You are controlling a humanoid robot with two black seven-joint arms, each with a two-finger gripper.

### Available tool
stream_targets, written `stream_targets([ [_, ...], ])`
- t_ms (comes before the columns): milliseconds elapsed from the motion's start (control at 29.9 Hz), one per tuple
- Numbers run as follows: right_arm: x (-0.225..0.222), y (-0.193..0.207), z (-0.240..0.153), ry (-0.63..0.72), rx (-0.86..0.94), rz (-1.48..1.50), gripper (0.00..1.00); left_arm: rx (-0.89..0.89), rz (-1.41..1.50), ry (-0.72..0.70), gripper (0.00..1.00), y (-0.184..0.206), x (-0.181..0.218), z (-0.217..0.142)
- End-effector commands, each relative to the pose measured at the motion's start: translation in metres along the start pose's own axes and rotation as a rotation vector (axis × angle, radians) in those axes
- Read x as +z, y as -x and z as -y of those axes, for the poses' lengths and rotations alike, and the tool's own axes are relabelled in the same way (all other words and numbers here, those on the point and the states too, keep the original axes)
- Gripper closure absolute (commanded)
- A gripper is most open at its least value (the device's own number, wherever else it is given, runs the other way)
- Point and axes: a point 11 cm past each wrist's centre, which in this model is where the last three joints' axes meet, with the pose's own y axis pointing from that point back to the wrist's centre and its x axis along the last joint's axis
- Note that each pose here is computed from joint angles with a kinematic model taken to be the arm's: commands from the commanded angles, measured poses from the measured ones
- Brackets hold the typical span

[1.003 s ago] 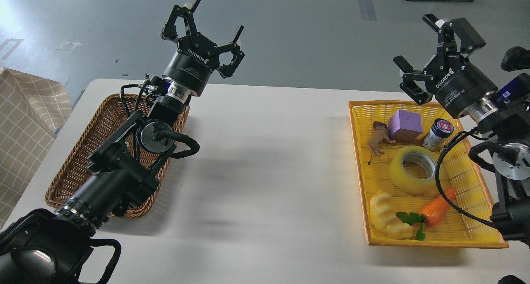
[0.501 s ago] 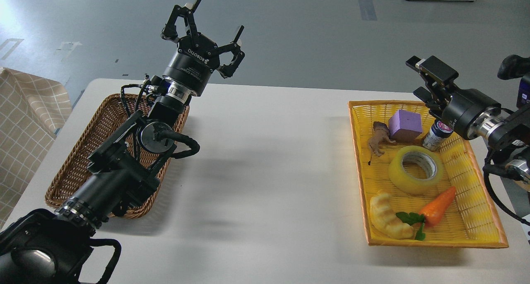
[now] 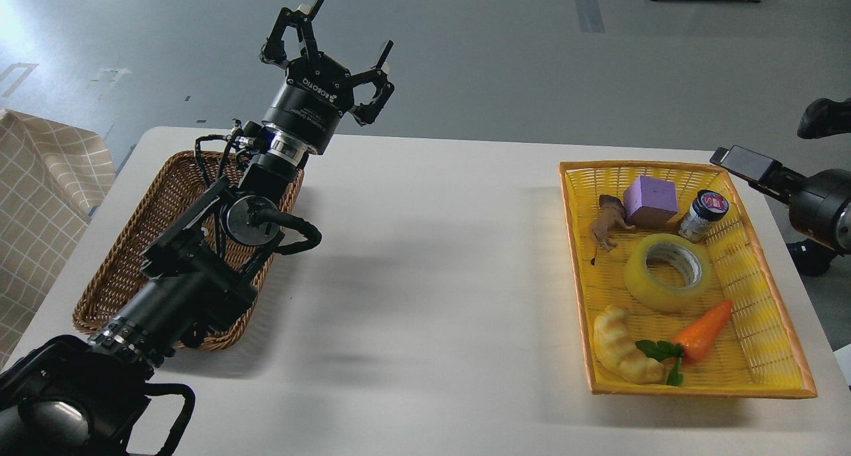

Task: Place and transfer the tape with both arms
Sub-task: 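Move the right gripper down and sideways toward the yellow tape roll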

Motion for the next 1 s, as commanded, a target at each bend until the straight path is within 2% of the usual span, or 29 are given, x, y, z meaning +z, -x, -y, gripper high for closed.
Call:
stream_targets([
  [0, 0.011, -0.005, -0.006, 0.050, -0.005, -0.067, 0.01, 0.000, 0.000, 0.001, 0.02, 0.000, 0.000, 0.000],
  [368, 0.022, 0.023, 0.014, 0.037, -0.081, -0.388, 0.02, 0.004, 0.000, 0.004, 0.02, -0.001, 0.002, -0.001],
  [568, 0.029, 0.028, 0.030, 0.075, -0.134, -0.438, 0.04, 0.004, 0.000, 0.006, 0.02, -0.001, 0.002, -0.001],
  [702, 0.024, 0.030, 0.040, 0.076, -0.157, -0.466, 0.10, 0.005, -0.002, 0.005, 0.02, -0.001, 0.001, -0.001],
  [969, 0.023, 0.039, 0.041, 0.068, -0.179, -0.469, 0.10, 0.005, -0.001, 0.005, 0.02, -0.002, 0.002, -0.001],
])
